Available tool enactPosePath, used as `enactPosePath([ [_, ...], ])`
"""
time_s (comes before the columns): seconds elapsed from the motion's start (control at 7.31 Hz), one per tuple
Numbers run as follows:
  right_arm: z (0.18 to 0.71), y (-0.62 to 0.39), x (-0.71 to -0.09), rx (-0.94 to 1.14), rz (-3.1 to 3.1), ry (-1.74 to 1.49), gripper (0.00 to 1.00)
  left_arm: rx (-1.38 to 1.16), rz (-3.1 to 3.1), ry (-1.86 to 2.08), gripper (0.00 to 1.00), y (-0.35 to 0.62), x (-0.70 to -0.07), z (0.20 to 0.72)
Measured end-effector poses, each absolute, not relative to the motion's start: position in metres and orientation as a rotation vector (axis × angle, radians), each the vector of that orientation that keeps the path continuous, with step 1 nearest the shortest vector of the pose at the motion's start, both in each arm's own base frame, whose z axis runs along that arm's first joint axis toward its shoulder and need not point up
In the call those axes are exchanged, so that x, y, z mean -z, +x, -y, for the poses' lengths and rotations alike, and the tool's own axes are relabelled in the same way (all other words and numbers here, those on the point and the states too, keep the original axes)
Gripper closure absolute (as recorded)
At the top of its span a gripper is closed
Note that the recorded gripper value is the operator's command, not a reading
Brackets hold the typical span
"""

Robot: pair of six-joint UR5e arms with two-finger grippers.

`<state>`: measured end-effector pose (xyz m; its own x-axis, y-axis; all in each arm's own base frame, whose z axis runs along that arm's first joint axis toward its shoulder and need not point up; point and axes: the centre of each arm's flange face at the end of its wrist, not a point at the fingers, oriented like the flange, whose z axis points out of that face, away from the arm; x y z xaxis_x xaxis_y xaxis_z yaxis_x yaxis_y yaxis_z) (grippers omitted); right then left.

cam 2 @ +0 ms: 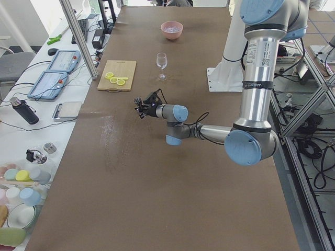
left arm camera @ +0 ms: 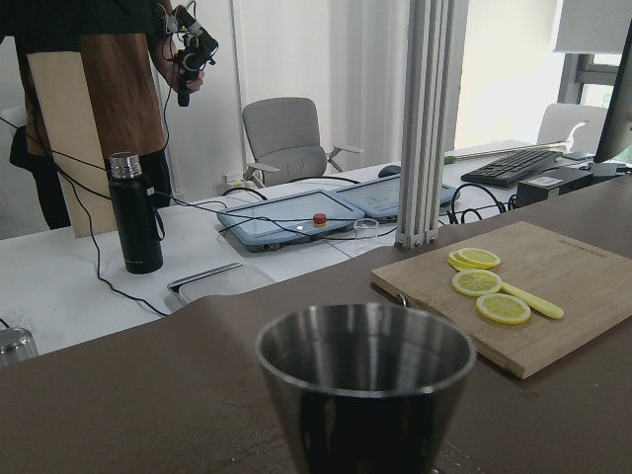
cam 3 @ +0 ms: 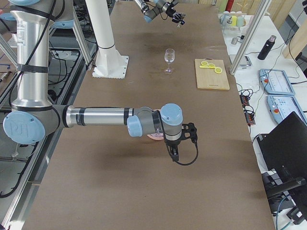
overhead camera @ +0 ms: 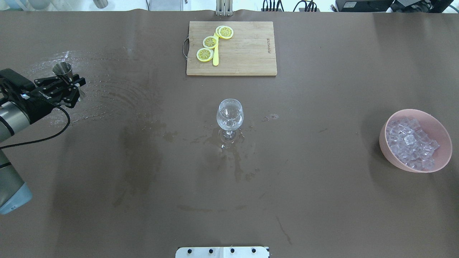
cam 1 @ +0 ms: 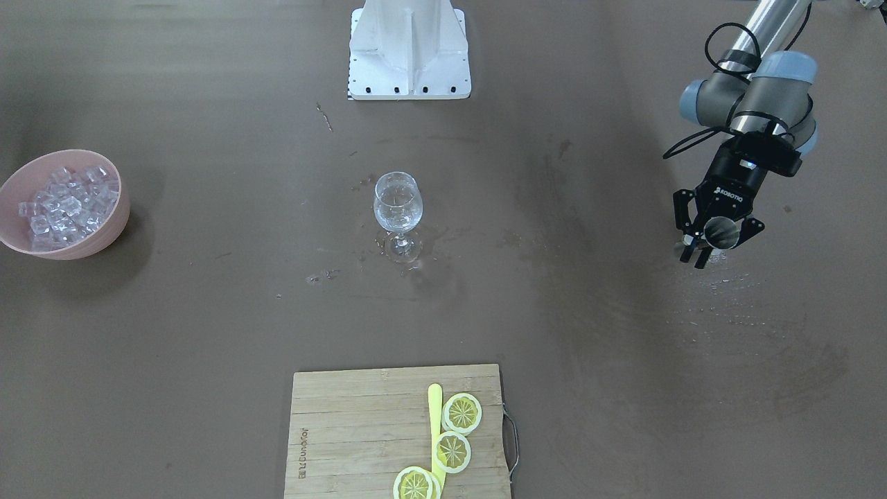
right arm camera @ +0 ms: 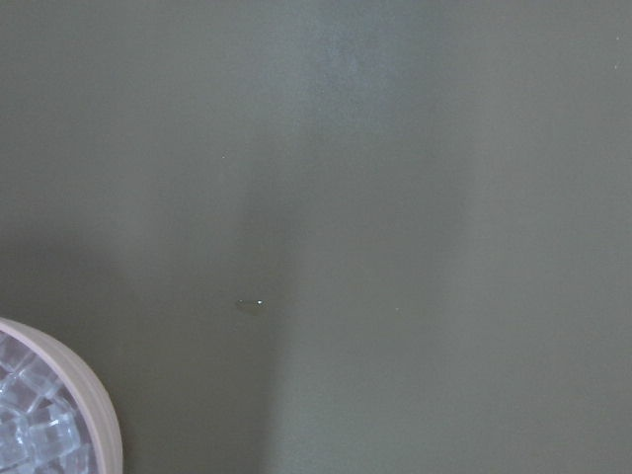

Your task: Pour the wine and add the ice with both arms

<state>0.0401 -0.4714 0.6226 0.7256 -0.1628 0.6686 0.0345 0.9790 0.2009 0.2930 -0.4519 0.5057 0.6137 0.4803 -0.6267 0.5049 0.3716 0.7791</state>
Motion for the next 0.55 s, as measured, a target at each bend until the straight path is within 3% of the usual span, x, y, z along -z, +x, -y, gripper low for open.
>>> enactPosePath([
  [0.55,0.472,0.04,-0.621,0.111,0.752,0.182,0.0,0.128,-1.027,1.094,1.0,0.328,-0.515,0.443],
])
